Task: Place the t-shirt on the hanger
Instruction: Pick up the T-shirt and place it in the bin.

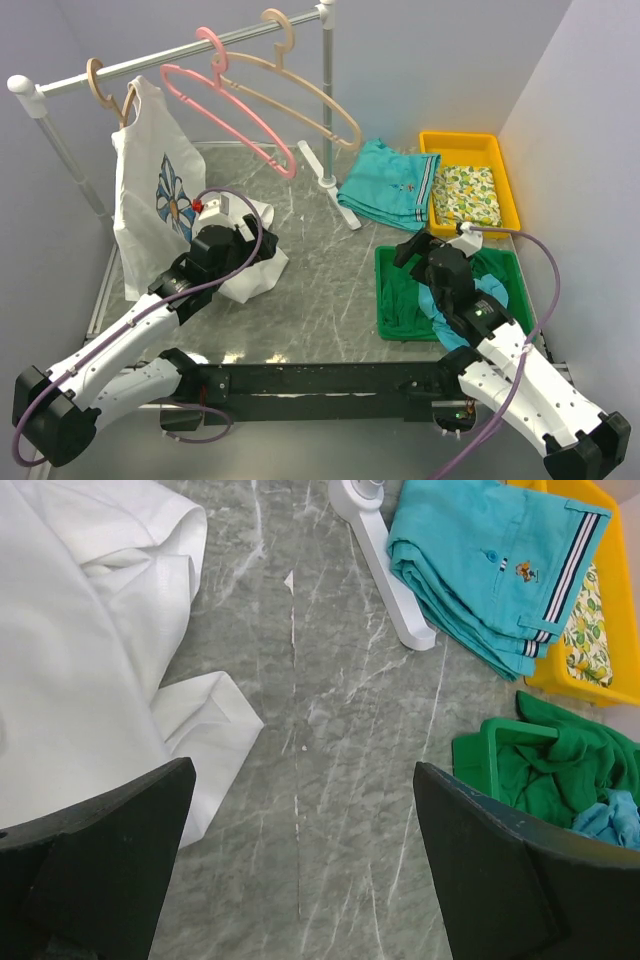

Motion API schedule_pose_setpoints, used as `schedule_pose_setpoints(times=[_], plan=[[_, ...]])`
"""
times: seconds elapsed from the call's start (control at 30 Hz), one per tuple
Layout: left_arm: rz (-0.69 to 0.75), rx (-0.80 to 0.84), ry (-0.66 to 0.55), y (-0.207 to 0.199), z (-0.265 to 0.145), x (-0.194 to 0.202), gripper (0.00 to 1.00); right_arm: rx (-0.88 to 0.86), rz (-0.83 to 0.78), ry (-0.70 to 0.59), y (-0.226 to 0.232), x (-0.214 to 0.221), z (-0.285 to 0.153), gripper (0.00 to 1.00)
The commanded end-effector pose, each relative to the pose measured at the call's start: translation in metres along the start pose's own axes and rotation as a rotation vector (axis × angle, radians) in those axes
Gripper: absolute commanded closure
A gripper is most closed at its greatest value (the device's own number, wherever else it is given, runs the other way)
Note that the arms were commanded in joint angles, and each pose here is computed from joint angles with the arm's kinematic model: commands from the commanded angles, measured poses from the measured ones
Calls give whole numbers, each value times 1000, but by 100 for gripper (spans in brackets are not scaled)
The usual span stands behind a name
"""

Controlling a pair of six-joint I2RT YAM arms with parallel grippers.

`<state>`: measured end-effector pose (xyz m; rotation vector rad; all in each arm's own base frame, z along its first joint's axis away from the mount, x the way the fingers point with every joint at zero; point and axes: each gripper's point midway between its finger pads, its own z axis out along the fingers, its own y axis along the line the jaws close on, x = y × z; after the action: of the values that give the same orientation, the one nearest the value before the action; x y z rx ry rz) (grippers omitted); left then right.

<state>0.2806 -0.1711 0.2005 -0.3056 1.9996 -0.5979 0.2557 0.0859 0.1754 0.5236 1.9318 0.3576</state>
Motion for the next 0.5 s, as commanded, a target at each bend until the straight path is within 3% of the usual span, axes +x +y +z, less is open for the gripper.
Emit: schedule_pose_setpoints(times=[0.0, 0.23, 0.47], plan=[[5, 39, -3, -10, -4, -5, 4, 62, 76, -73, -2, -30, -14, 0], [-6, 34, 23, -16, -5, -7, 3, 221, 168, -39, -16, -43, -34, 0], [6, -6, 49, -17, -4, -11, 4, 390, 354, 176, -34, -3, -60, 0]])
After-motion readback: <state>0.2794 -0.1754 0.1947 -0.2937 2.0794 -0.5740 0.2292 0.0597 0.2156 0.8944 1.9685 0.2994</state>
